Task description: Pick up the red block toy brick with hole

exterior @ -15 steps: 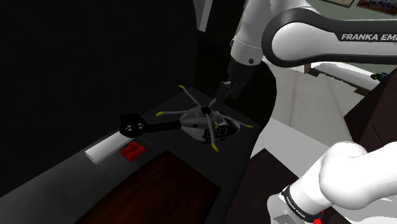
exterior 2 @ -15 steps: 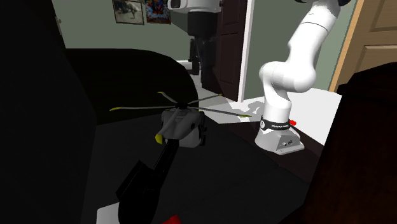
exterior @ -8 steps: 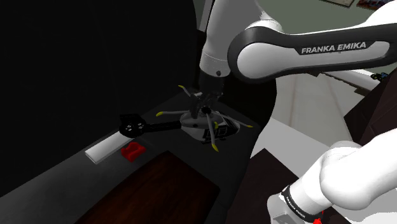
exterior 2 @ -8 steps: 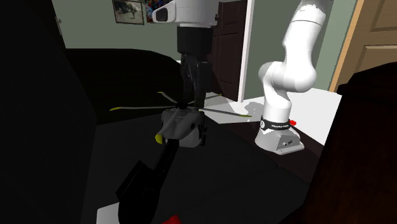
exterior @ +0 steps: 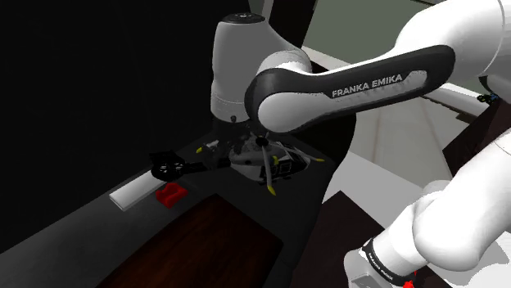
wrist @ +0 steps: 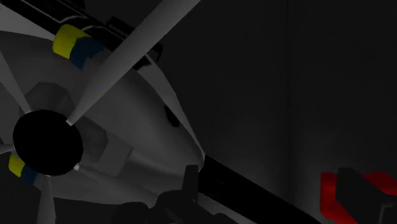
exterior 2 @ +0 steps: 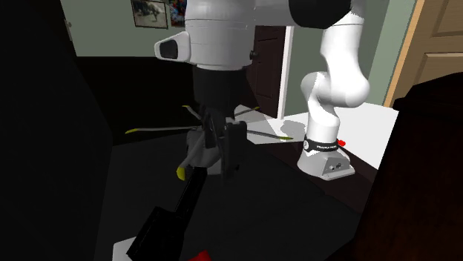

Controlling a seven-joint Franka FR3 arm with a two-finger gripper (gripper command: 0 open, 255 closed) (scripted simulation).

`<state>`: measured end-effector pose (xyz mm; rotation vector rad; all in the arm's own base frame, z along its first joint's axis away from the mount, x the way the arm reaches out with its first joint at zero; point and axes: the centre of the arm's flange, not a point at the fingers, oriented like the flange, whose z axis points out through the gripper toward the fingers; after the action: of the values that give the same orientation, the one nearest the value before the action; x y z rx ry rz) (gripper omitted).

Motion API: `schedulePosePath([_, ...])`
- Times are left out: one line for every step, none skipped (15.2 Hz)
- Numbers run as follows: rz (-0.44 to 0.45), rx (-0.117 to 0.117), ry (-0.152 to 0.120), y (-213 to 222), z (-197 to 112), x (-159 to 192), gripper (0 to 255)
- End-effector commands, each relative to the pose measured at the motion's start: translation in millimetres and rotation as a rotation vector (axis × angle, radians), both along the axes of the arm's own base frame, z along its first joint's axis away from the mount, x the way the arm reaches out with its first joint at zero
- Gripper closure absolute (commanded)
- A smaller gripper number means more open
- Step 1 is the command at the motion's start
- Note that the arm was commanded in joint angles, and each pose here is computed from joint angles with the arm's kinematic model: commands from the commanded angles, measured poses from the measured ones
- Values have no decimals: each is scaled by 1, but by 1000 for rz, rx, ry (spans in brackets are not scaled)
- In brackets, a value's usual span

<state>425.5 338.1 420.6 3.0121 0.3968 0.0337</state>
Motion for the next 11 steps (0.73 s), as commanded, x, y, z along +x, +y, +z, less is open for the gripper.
schedulePosePath([15, -2, 1, 22, -11, 5, 0])
schedulePosePath([22, -3, 1, 33, -17, 8, 0])
schedulePosePath([30, -5, 2, 45, -24, 10, 0])
schedulePosePath([37, -6, 3, 56, -30, 12, 0])
schedulePosePath([45, -8, 3, 68, -36, 14, 0])
schedulePosePath([52, -9, 4, 79, -43, 16, 0])
schedulePosePath([60, -11, 4, 91, -49, 18, 0])
schedulePosePath([68, -12, 5, 102, -56, 20, 0])
schedulePosePath([75, -13, 6, 114, -62, 22, 0])
schedulePosePath([81, -15, 6, 123, -67, 23, 0])
schedulePosePath([81, -15, 6, 123, -73, 23, 0])
